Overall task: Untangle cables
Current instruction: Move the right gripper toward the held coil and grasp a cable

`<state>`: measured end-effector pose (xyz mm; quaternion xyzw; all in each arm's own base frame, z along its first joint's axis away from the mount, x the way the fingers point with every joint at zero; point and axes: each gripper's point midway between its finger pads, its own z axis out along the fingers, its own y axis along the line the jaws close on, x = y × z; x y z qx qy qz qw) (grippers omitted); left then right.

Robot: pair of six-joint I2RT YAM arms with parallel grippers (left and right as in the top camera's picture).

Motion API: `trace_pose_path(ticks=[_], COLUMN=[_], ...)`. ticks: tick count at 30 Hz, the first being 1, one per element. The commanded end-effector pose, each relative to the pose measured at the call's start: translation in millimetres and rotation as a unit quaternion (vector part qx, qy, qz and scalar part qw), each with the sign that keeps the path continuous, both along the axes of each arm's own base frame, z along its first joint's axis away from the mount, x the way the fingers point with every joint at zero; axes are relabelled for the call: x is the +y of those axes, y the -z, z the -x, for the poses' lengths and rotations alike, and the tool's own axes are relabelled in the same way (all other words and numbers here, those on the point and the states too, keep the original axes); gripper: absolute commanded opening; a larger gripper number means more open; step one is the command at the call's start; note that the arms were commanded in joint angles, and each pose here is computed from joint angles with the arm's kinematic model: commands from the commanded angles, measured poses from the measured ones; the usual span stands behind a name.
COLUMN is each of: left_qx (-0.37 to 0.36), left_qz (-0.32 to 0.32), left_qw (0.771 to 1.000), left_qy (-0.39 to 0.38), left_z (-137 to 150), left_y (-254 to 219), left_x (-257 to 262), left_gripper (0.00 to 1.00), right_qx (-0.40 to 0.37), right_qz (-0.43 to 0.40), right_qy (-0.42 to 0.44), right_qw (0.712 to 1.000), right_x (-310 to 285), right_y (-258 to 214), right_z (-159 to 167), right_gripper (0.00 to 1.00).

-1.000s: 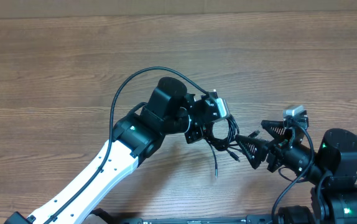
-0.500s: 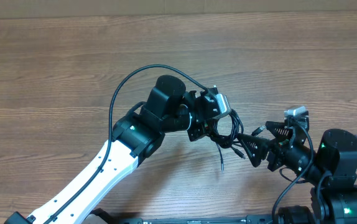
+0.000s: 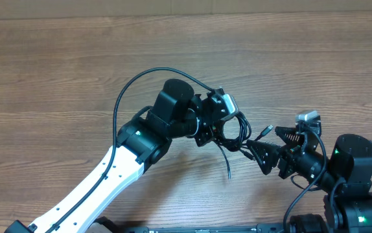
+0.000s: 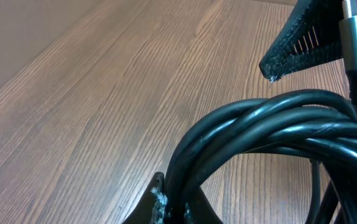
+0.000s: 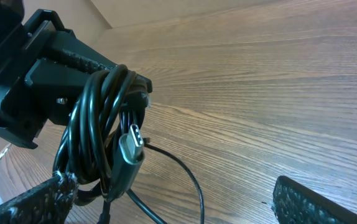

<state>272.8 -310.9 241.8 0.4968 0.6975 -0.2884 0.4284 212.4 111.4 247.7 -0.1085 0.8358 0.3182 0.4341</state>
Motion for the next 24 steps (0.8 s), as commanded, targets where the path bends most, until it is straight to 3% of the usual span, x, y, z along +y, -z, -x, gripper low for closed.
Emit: trace_pose_path(ticks=[1, 13, 24], left_qx=[0.002, 0.003, 0.019], left_qz=[0.014, 0.017, 0.051], left_qw=[1.000, 0.999, 0.991], left_qy=[0.006, 0.030, 0.123], left_z=[4, 15, 46], left_y=[-11, -9, -19], left_x=[-6, -20, -30], left_gripper=[0.04, 0.04, 0.04], right_qx=[-0.021, -0.011, 0.055], right_qz=[0.001, 0.010, 0.035], right_qy=[-0.001, 0.022, 0.053], right_qw=[1.000, 1.000, 0.996], right_x=[0, -7, -18], right_y=[-13, -8, 23], right_z=[0, -7, -24], right_gripper=[1.00, 1.00, 1.00])
